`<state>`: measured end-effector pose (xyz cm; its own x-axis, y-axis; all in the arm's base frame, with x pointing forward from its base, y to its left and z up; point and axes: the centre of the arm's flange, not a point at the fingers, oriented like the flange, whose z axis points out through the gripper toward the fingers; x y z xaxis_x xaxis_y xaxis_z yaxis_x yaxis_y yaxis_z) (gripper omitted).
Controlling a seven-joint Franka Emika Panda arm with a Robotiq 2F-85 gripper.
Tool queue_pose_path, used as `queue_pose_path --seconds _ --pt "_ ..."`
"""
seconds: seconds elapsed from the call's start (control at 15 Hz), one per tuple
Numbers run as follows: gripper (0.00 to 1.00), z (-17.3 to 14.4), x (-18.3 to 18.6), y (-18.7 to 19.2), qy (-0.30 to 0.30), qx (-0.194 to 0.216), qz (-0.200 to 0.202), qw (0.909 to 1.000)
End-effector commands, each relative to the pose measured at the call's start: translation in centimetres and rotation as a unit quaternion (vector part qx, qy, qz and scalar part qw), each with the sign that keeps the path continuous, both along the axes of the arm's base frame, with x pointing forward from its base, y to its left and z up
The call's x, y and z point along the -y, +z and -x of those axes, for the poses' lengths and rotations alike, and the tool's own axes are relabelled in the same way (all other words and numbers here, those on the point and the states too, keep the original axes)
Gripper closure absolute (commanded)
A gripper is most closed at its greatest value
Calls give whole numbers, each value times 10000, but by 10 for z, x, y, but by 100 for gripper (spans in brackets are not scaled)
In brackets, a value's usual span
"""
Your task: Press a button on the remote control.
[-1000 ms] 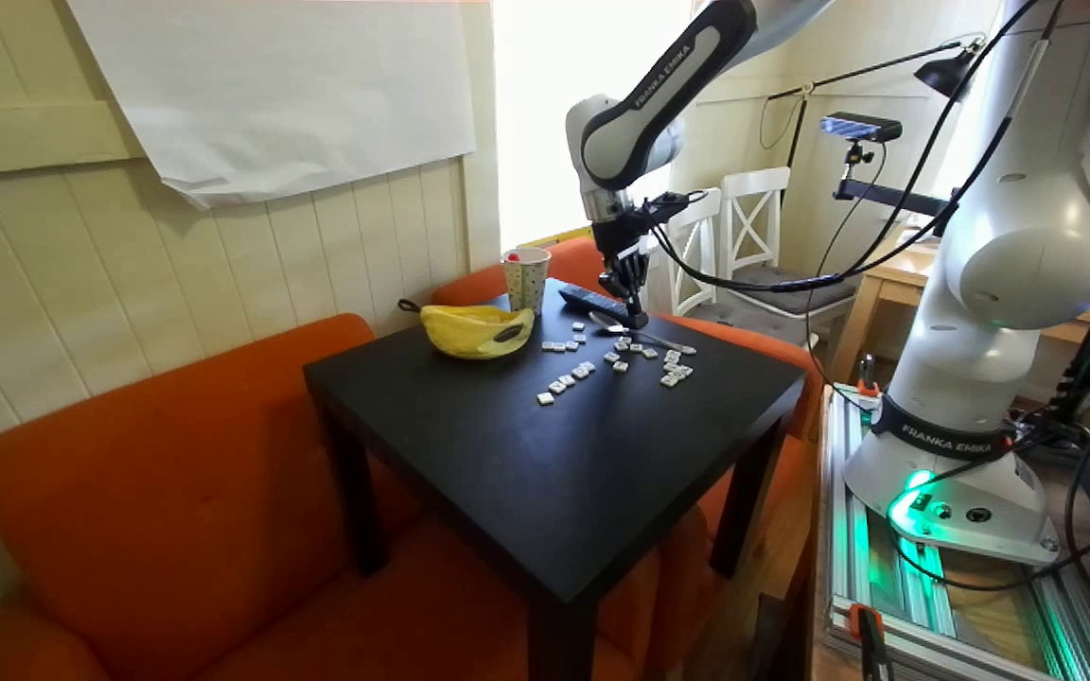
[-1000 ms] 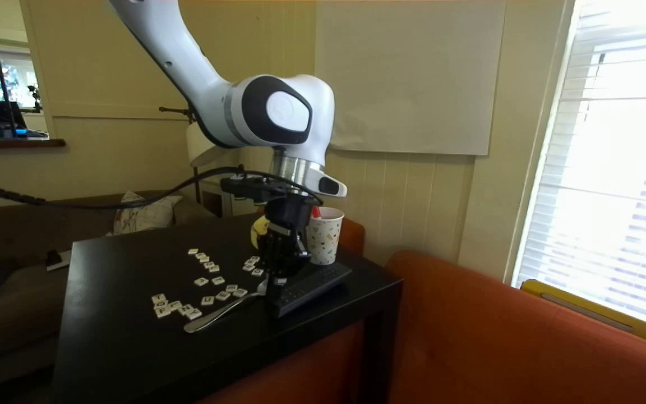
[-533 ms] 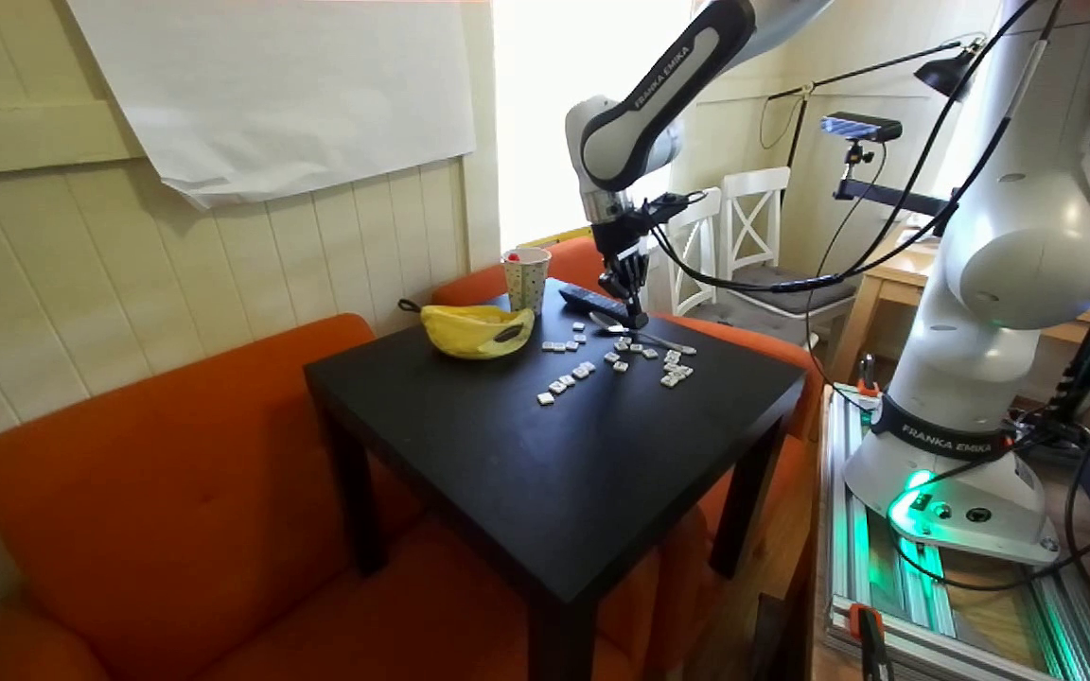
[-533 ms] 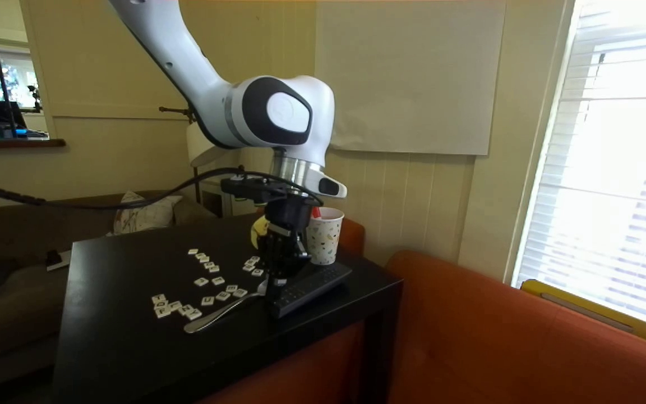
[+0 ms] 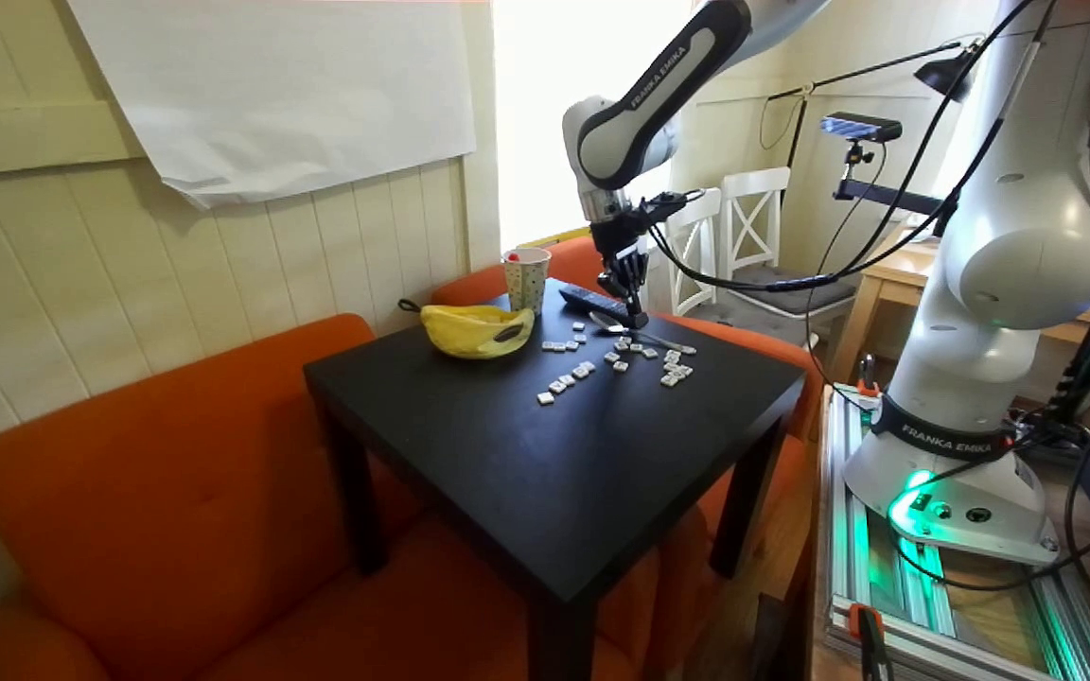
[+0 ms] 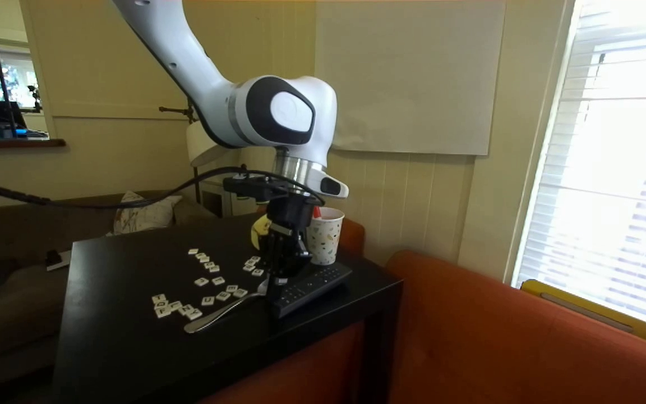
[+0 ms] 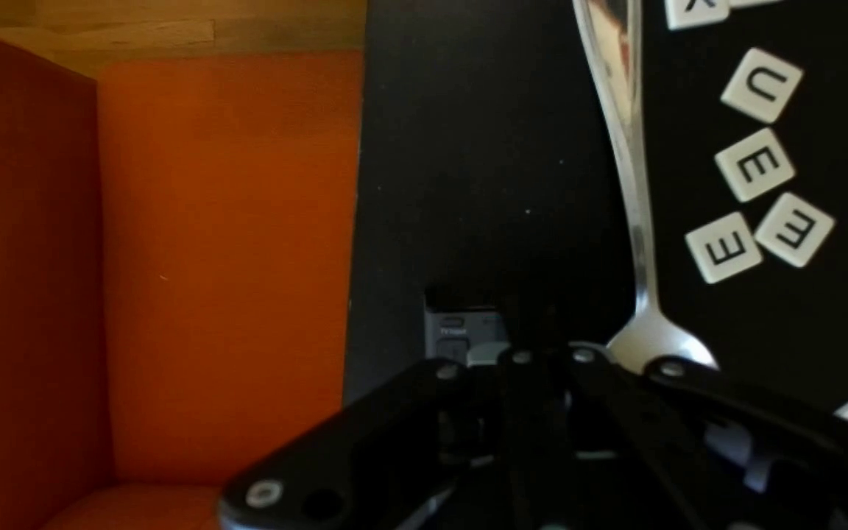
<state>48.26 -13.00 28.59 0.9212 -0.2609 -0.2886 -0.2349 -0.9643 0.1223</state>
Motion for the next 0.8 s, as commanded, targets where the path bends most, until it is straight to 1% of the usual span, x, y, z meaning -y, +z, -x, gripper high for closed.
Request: queue_pose_path --seconds 0.0,0.4,0.73 --pt "100 11 -1 27 -10 87 -91 9999" --pt "100 22 7 57 -31 188 -290 9994" --pt "100 30 8 65 -45 274 -500 9984"
